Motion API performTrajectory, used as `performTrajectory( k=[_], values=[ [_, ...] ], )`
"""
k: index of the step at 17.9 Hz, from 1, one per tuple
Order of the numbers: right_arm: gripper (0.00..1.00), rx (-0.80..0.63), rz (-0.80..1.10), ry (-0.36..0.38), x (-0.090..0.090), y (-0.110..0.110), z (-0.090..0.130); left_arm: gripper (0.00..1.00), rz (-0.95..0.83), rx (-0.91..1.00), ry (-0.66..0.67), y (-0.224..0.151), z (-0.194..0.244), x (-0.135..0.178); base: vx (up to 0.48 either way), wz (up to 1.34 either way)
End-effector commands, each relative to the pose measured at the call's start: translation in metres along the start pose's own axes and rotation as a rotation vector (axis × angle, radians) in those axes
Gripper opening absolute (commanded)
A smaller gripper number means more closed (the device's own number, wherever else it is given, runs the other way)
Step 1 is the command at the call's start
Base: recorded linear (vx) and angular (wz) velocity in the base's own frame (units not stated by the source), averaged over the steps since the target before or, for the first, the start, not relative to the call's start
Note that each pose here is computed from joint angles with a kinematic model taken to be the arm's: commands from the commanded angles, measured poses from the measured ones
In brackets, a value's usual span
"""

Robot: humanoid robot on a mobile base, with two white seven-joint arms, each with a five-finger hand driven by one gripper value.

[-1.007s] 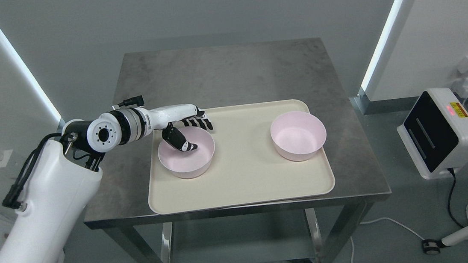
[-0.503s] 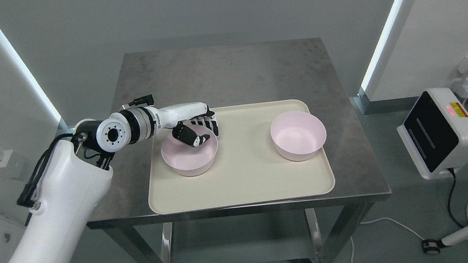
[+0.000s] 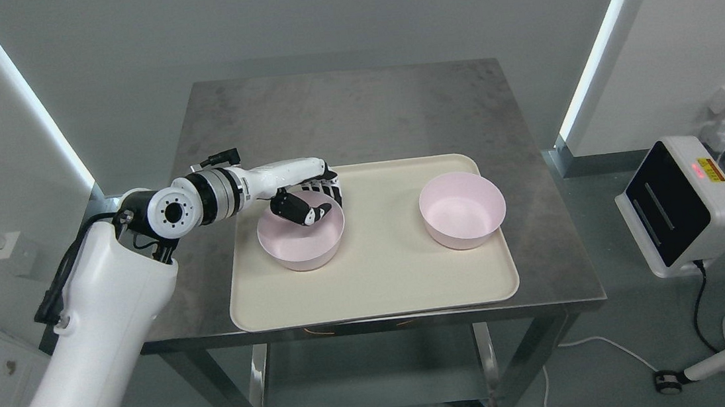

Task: Stack pink IKEA bowls on left shelf middle
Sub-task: 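Grip the pink bowl with the left hand and lift it onto the other bowl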

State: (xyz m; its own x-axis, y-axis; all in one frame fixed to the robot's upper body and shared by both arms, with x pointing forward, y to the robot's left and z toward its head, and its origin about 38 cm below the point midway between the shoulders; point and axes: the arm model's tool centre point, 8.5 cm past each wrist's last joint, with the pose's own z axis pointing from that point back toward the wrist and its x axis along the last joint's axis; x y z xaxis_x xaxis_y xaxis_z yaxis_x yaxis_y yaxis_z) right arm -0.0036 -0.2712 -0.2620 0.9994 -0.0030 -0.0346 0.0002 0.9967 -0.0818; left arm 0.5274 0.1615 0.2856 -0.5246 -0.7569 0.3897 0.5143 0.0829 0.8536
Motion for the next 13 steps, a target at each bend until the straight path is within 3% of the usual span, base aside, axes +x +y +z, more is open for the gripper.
performTrajectory(
  k=[1,4,7,13],
  values=[
    [1.00,-0.017,-0.011,-0.004,-0.007,-0.011,-0.001,0.00,0.084,0.077,-0.117,0.023,-0.009,0.034,0.000,0.00],
    [1.00,-0.017,-0.011,-0.006,-0.007,-0.011,-0.001,0.00,0.096,0.094,-0.178,0.045,-0.016,0.075,0.000,0.00],
    [1.00,-0.017,-0.012,-0.006,-0.007,-0.011,-0.001,0.01,0.059,0.100,-0.168,0.069,-0.013,0.095,0.000,0.00],
    [1.00,-0.017,-0.011,-0.004,-0.007,-0.011,-0.001,0.01,-0.154,-0.036,-0.177,0.028,-0.058,0.156,0.000,0.00]
  ],
)
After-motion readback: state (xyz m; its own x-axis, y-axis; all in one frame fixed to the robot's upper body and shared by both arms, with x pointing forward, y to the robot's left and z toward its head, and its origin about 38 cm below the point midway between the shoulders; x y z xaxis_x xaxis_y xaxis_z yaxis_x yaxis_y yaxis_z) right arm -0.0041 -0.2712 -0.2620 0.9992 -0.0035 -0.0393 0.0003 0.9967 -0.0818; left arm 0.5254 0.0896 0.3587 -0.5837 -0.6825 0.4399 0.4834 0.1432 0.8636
